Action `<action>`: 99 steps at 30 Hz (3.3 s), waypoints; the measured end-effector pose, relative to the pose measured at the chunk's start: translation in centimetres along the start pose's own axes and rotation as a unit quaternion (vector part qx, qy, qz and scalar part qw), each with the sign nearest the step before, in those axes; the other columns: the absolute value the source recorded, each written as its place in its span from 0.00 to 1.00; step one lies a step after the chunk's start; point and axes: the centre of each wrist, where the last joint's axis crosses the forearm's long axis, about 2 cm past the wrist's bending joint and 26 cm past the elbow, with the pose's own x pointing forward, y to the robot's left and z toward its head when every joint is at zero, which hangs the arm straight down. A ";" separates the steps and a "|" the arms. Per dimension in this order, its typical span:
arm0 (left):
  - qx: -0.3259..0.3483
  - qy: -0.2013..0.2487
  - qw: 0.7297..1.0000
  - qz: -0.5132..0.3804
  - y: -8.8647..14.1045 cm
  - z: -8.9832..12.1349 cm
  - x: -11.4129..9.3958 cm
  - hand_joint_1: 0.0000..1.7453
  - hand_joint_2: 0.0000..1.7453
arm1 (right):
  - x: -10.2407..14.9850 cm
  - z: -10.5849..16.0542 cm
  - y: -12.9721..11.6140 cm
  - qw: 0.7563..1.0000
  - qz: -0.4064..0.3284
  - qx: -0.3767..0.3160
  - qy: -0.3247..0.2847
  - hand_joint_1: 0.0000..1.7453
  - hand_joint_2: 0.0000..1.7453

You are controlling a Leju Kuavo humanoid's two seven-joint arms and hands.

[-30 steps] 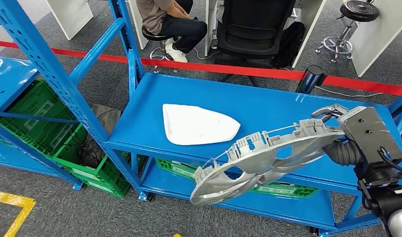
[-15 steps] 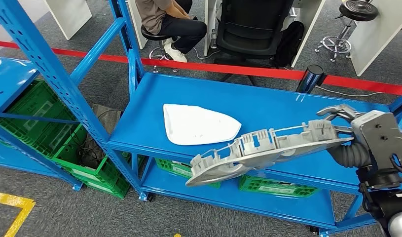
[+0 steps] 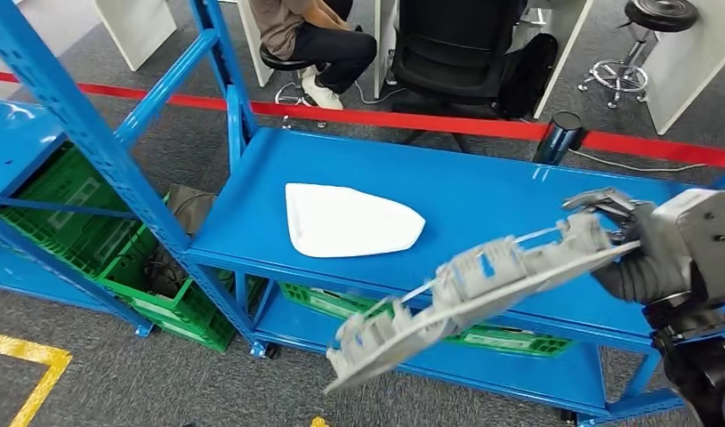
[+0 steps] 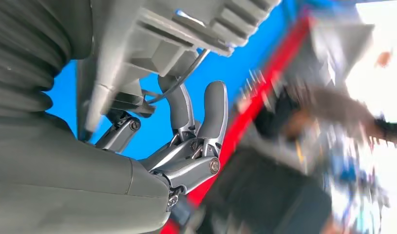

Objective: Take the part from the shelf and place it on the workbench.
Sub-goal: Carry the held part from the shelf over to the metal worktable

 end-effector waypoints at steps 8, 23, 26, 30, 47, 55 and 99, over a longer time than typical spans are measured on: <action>0.004 0.010 1.000 0.000 -0.4 0.0 -0.2 0.00 0.00 | -3.0 1.0 -2.0 0.949 -0.150 -0.271 -0.063 1.00 1.00; 0.001 0.015 1.000 0.004 -1.1 0.0 -0.3 0.00 0.00 | -7.1 4.4 -6.0 0.841 -0.284 -0.454 -0.080 1.00 1.00; 0.000 0.016 1.000 0.004 -1.3 0.0 -0.2 0.00 0.00 | -7.5 4.5 -6.1 0.835 -0.287 -0.463 -0.078 1.00 1.00; 0.001 0.016 1.000 0.005 -1.3 0.0 -0.3 0.00 0.00 | -7.8 4.7 -6.2 0.831 -0.293 -0.468 -0.075 1.00 1.00; 0.004 0.010 1.000 0.013 -1.3 0.0 -0.1 0.00 0.00 | -7.8 3.5 -4.3 0.837 -0.304 -0.443 -0.099 1.00 1.00; 0.002 0.010 1.000 0.014 -1.5 0.0 -0.2 0.00 0.00 | -7.8 3.2 -3.7 0.842 -0.298 -0.439 -0.097 1.00 1.00; 0.003 0.003 1.000 0.022 -1.6 0.1 -0.4 0.00 0.00 | -8.9 6.8 -0.5 0.907 -0.140 -0.398 -0.004 1.00 1.00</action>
